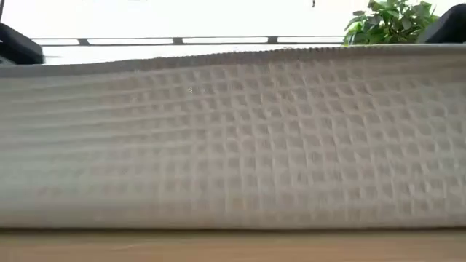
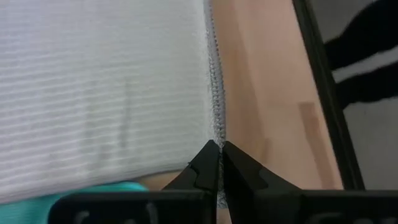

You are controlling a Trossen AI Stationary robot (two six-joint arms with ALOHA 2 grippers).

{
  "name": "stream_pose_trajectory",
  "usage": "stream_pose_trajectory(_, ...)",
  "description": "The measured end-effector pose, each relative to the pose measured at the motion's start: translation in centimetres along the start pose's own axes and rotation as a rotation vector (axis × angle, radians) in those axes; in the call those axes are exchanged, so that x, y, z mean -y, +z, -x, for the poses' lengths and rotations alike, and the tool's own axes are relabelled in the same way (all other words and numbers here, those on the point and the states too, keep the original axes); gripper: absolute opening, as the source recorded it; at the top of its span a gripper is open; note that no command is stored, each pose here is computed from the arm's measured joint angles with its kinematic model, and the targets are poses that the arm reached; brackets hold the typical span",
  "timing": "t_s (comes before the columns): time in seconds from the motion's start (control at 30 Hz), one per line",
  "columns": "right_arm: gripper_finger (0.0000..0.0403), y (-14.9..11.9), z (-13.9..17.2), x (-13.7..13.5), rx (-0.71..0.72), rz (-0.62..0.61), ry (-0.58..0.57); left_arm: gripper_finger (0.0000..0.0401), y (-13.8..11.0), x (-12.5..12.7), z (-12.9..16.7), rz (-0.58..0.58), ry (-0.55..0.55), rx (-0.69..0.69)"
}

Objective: Fold microfiber towels
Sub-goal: Fold the gray microfiber cloth

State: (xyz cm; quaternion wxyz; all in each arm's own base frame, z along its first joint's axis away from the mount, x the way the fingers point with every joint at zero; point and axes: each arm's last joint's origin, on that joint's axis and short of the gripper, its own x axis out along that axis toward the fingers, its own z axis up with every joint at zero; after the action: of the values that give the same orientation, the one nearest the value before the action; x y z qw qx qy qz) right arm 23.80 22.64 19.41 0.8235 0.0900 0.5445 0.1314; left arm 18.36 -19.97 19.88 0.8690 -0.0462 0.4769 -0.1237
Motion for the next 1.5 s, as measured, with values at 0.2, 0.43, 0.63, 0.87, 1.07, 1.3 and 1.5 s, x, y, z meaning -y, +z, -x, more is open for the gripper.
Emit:
stream_pose_trajectory(0.2, 0.0009, -0.4, 1.9, 3.0, 0.045, -0.051, -0.030, 0.0000, -0.3, -3.1, 1.4, 0.046, 0.042, 0.056)
stream_pose_trajectory(0.43, 0.0009, -0.7, 2.7, 5.8, 0.062, -0.084, -0.066, 0.0000, -0.5, -5.4, 1.6, 0.055, 0.087, 0.068)
stream_pose_trajectory(0.63, 0.0009, -0.5, 2.3, 8.0, 0.055, -0.114, -0.113, 0.0000, -0.3, -6.9, 1.2, 0.068, 0.130, 0.063)
stream_pose_trajectory(0.87, 0.0009, -0.1, 2.4, 10.4, 0.017, -0.092, -0.176, 0.0000, -0.2, -8.2, 0.9, 0.067, 0.168, 0.057)
stream_pose_trajectory(1.07, 0.0009, 0.2, 2.6, 12.3, -0.010, -0.068, -0.217, 0.0000, 0.0, -9.5, 0.7, 0.065, 0.207, 0.050)
stream_pose_trajectory(1.3, 0.0009, 0.8, 3.0, 14.6, -0.015, -0.079, -0.253, 0.0000, 0.4, -11.5, 0.6, 0.069, 0.261, 0.043)
stream_pose_trajectory(1.5, 0.0009, 1.1, 3.5, 16.4, -0.035, -0.093, -0.289, 0.0000, 0.5, -12.8, 0.7, 0.071, 0.294, 0.041)
